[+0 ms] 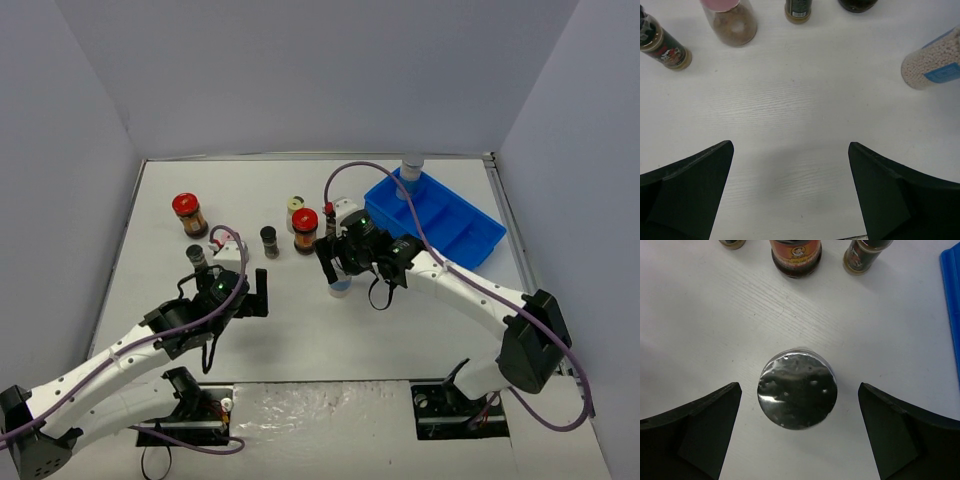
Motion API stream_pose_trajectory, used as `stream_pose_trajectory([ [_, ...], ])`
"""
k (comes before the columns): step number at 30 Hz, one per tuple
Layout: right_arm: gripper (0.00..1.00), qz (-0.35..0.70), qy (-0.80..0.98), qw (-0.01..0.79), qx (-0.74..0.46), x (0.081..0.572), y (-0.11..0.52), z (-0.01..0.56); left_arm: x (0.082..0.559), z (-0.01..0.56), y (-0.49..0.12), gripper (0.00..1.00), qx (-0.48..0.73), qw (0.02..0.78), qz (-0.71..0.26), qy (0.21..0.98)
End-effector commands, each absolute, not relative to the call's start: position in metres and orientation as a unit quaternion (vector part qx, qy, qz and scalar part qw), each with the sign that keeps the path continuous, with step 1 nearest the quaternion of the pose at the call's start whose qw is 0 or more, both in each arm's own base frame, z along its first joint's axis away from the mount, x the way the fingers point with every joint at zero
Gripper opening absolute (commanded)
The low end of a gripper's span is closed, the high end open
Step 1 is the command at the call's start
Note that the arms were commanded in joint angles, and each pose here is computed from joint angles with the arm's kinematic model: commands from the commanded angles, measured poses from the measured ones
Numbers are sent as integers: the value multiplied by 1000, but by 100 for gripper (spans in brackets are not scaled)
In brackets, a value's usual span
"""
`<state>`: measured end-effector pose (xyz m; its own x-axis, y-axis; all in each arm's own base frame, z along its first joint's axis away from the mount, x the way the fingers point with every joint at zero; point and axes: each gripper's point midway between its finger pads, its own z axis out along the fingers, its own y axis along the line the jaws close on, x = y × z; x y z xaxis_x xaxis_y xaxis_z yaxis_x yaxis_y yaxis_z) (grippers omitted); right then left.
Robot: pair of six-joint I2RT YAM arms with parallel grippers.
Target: Organize the condiment bottles
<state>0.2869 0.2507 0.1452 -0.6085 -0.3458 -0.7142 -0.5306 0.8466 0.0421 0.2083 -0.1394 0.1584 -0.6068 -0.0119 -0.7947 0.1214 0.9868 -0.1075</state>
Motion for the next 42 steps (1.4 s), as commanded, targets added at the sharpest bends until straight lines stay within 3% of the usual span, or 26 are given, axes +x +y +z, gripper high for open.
stream_pose_trajectory([
  [1, 100, 120, 879, 402, -227, 306, 265, 149, 211, 163, -130, 97, 6, 453, -78, 888],
  [4, 97, 115, 882, 396, -228, 307, 266, 136, 211, 157, -128, 97, 10, 449, -72, 890],
  [8, 85, 113, 887, 385, -229, 305, 267, 125, 212, 153, -132, 97, 14, 448, -75, 891],
  [15, 26, 104, 888, 395, -209, 306, 260, 132, 218, 146, -143, 97, 34, 447, -80, 890],
  [20, 1, 80, 872, 450, -176, 333, 238, 190, 220, 141, -152, 97, 52, 448, -93, 888],
  [29, 0, 41, 831, 552, -58, 415, 152, 309, 220, 158, -159, 97, 53, 463, -125, 876],
  [42, 0, 9, 841, 540, 22, 523, 90, 286, 224, 188, -163, 97, 57, 469, -135, 871],
])
